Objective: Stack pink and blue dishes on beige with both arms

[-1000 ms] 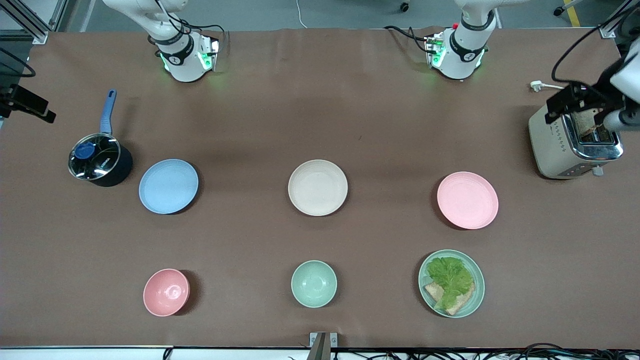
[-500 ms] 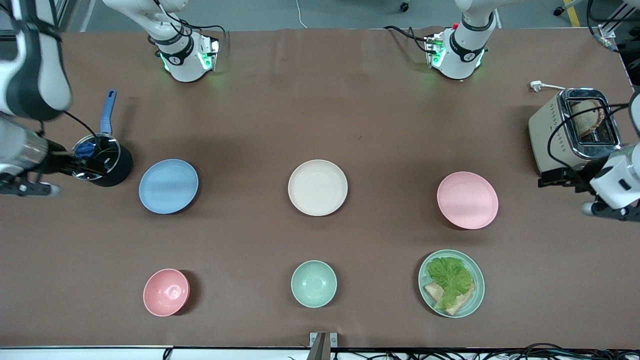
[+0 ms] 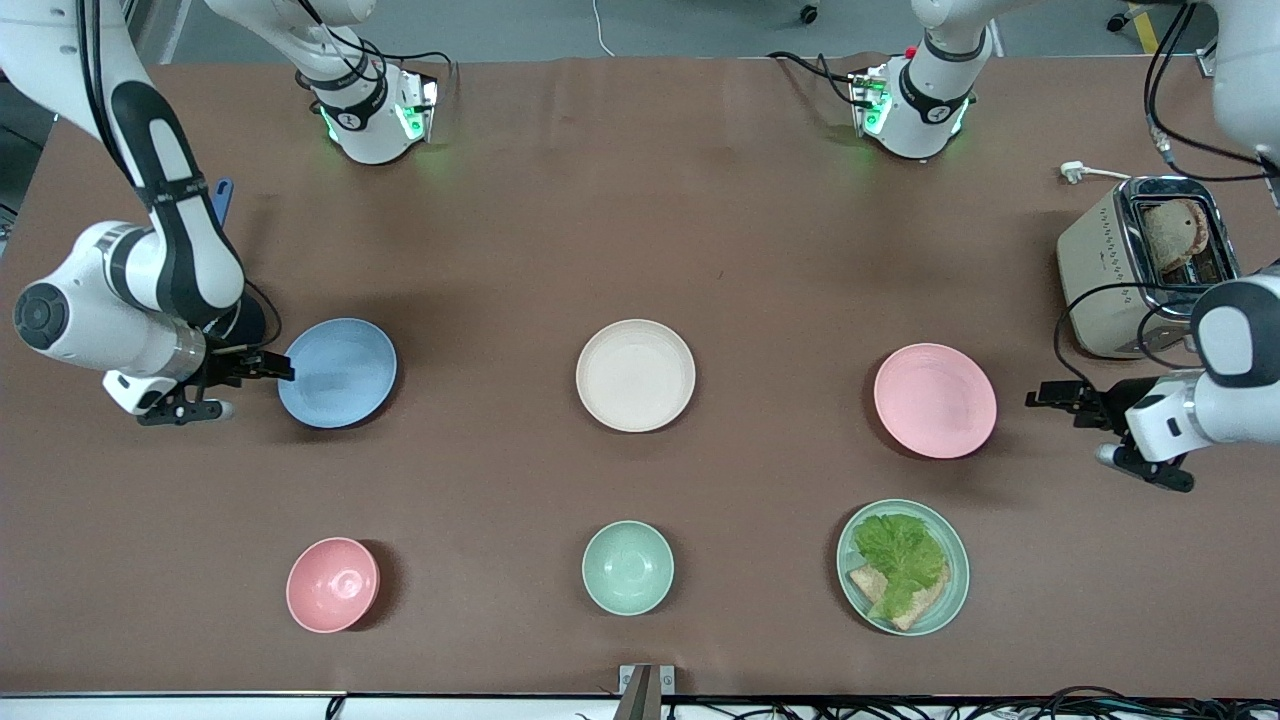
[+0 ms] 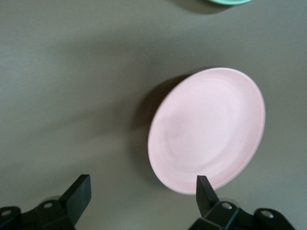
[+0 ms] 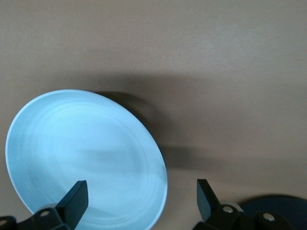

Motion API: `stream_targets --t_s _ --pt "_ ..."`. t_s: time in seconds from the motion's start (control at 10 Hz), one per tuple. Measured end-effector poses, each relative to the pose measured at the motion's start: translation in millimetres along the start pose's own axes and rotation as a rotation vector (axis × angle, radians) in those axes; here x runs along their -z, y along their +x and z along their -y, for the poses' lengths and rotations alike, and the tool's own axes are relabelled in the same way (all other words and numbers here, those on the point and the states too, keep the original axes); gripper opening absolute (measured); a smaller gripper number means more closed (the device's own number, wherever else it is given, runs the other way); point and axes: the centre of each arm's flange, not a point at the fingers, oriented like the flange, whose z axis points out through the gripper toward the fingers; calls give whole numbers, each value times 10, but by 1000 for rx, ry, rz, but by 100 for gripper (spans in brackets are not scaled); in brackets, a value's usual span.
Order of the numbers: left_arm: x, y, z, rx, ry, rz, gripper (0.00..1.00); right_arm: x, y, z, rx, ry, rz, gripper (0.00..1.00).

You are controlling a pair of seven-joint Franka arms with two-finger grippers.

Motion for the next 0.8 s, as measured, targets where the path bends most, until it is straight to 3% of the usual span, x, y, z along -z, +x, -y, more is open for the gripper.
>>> stream_targets --t_s 0.2,0.5,0.7,0.8 --pt "-381 45 101 -28 -39 18 82 -186 -50 -147 -11 78 -8 100" --pt "-581 91 108 -20 -78 10 64 -308 -115 -222 -34 110 -16 97" --pt "-693 101 124 -13 -96 12 56 -433 -182 -231 -24 137 -16 91" --pt "-739 116 123 -11 -101 8 49 -473 -204 -238 -27 147 -13 83"
